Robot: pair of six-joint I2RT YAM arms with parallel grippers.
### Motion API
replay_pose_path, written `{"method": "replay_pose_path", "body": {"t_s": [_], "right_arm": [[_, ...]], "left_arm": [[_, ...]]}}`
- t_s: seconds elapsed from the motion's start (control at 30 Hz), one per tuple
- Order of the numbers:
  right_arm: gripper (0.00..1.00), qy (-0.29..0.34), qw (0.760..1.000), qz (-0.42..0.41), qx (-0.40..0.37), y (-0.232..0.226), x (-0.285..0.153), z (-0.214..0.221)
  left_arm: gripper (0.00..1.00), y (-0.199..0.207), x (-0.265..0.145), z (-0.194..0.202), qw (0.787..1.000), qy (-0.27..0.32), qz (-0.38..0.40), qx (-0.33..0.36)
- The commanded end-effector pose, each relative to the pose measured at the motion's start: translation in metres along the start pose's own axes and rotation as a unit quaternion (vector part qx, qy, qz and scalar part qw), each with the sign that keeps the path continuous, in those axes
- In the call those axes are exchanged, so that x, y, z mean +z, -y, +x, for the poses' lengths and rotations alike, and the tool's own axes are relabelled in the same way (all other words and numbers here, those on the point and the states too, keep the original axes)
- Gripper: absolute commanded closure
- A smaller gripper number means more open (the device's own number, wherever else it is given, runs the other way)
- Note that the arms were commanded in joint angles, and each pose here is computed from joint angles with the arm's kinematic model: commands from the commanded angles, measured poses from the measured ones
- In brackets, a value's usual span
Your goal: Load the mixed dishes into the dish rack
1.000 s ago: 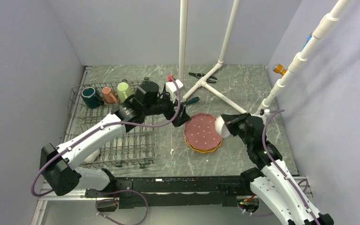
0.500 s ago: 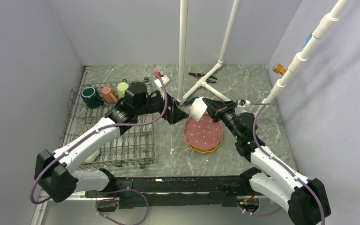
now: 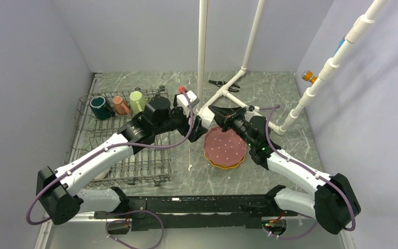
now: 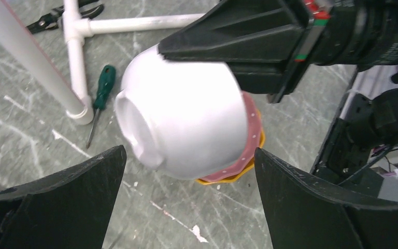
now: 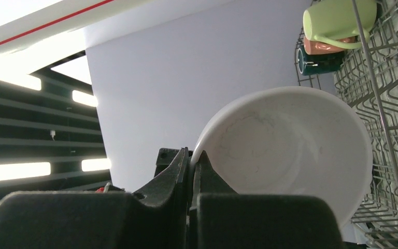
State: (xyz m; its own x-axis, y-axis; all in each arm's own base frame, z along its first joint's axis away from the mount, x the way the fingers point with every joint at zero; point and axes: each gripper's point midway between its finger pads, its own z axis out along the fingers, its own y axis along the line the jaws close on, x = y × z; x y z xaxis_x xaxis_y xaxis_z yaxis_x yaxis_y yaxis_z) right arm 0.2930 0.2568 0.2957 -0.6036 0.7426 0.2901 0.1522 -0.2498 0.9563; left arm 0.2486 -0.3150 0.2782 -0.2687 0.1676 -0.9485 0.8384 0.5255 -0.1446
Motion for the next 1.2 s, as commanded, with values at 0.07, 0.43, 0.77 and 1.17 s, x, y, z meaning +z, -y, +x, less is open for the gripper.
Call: {"method": "replay_pose_path", "body": {"t_s": [0.07, 0.43, 0.77, 1.17], "right_arm": [[1.0, -0.026, 0.997, -0.077, 0.015, -0.052, -0.001, 0.018], [1.0, -0.045, 0.996, -0.071, 0.032, -0.047, 0.012, 0.027], [1.0, -0.052, 0.996, -0.06, 0.047, -0.037, 0.023, 0.033], [1.0, -0.057, 0.995, -0.062, 0.053, -0.038, 0.026, 0.035]], "left_arm": [[0.01, -0.016, -0.005, -0.02, 0.998, 0.013, -0.05, 0.019], [0.01, -0.01, -0.008, -0.025, 0.999, 0.025, -0.035, 0.032], [0.23, -0.023, -0.007, -0.023, 0.997, 0.015, -0.075, 0.031], [0.24, -0.027, -0.002, -0.018, 0.996, 0.0, -0.086, 0.03]]}}
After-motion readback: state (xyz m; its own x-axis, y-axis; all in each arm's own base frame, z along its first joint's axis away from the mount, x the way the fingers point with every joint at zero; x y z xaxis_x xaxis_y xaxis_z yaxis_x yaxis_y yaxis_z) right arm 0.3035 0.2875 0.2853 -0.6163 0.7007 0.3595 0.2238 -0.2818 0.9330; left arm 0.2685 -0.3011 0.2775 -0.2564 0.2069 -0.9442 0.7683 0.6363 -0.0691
